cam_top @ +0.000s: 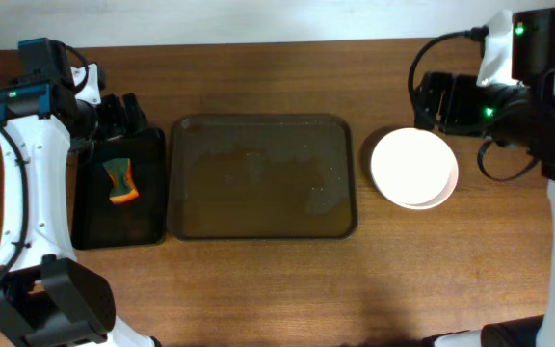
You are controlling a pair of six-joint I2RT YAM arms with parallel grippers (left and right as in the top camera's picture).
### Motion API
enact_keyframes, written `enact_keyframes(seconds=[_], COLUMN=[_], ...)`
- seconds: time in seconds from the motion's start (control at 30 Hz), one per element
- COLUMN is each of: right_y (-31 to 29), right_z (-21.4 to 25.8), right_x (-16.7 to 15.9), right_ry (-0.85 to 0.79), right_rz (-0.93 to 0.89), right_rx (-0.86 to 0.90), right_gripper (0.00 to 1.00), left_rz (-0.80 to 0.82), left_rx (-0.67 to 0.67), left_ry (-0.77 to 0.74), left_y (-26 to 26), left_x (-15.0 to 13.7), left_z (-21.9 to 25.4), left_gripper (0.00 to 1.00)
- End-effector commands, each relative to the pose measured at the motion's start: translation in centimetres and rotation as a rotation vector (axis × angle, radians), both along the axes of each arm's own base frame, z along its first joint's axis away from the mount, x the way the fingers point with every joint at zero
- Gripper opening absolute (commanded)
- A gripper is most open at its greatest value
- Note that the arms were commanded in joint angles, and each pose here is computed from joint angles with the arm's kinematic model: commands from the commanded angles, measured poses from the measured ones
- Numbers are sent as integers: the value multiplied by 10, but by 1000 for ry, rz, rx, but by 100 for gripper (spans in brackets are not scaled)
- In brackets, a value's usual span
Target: Clean dirty plates on tray and stack at the side
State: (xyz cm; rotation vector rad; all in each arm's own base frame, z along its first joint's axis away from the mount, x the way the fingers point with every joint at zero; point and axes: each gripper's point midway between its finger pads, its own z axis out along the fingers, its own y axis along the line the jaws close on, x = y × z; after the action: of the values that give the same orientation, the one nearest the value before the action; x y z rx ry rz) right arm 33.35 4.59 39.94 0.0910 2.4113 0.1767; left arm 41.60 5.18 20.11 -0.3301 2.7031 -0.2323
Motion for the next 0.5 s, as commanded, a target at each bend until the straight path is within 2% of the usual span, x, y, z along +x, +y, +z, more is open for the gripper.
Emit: enact_keyframes(seconds=[0.0,0.07,0.23,0.47], right_y=[-6,-2,-19,-41], right_z=[11,15,-2,-69], right_x=[1,2,-12,-53], right_ry=[-89,-157,-273,-510], right_rz=[44,103,53,-23], right_rx=[-72,-90,-83,-88], right_gripper=[98,98,98,98], left_rz=[-4,-4,-4,-4], left_rx=[-15,-15,-15,-15], left_ry=[0,0,0,0], left_y=[-3,-3,-3,-3], left_x=[1,1,1,1], left_z=[-1,-1,-1,-1], left_gripper=[100,100,100,100])
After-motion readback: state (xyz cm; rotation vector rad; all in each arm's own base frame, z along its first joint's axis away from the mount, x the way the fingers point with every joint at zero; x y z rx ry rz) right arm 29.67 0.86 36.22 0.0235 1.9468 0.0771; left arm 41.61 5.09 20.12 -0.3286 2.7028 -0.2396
